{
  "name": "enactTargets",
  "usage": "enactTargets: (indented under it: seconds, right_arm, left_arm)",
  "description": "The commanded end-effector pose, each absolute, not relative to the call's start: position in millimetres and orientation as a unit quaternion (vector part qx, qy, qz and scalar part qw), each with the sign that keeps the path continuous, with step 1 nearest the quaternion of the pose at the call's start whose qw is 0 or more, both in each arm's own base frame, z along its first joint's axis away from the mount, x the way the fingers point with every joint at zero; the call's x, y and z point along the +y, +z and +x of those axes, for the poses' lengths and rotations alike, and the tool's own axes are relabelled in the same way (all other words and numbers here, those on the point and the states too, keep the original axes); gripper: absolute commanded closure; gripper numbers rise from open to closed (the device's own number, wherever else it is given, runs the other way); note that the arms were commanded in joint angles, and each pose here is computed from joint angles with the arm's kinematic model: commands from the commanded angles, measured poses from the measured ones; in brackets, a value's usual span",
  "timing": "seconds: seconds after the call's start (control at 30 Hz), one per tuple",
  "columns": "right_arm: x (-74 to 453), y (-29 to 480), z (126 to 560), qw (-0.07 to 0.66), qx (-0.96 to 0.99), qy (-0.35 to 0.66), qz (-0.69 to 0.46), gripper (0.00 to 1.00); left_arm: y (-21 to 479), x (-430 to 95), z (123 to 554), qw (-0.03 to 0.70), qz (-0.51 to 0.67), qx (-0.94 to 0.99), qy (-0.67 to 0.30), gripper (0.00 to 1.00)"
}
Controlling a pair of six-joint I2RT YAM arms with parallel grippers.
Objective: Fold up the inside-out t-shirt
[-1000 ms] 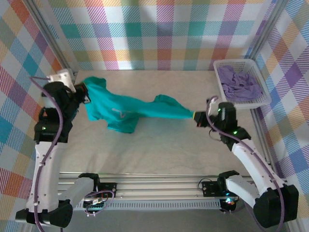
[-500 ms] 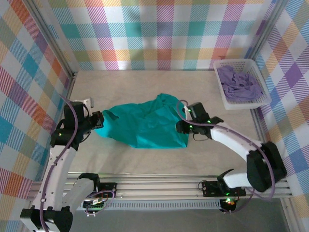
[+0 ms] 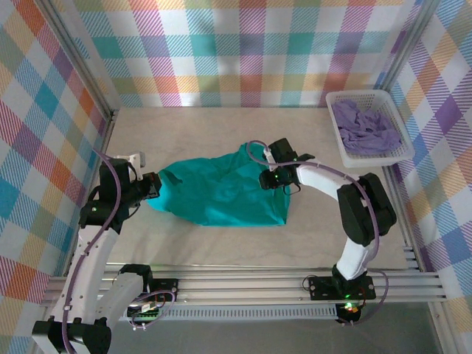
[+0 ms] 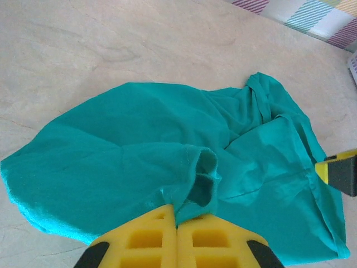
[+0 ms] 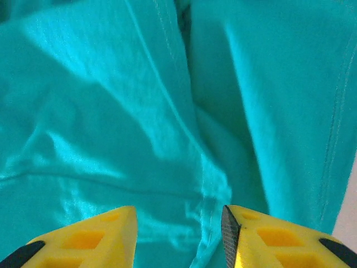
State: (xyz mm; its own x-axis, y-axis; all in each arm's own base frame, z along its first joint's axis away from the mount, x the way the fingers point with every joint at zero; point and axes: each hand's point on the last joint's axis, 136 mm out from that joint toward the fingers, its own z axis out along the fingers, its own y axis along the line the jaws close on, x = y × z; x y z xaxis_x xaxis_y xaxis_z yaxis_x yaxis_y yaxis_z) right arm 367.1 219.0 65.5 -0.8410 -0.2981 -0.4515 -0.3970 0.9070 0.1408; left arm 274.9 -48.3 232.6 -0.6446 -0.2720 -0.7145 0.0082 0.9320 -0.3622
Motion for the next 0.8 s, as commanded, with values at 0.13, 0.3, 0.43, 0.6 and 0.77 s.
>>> enactTargets:
  seconds: [0.13, 0.3, 0.43, 0.6, 0.77]
  right_arm:
    - [236.6, 69.7, 393.9, 0.197, 0.943, 0.128, -0.235, 0.58]
    - [234.2, 58.4, 395.3, 0.172, 0.948, 0.113, -0.241, 0.6]
    - [221.1, 51.1, 391.0, 0.149, 0.955, 0.111, -0.232, 0.59]
    - [214.7, 38.7, 382.0, 0.122, 0.96, 0.113, -0.226, 0.58]
    - [212.1, 31.1, 381.6, 0.111, 0.962, 0.119, -0.22, 0.58]
  left_arm:
    - [238.6, -48.7, 277.1, 0.435, -0.07, 0.88, -0.178, 1.0]
    - [238.7, -48.4, 277.6, 0.435, -0.07, 0.88, -0.176, 1.0]
    - [238.2, -48.6, 278.2, 0.435, -0.07, 0.88, -0.177, 1.0]
    - [238.3, -48.8, 279.5, 0.435, -0.069, 0.88, -0.177, 1.0]
    - [236.8, -50.0, 279.7, 0.431, -0.068, 0.882, -0.179, 1.0]
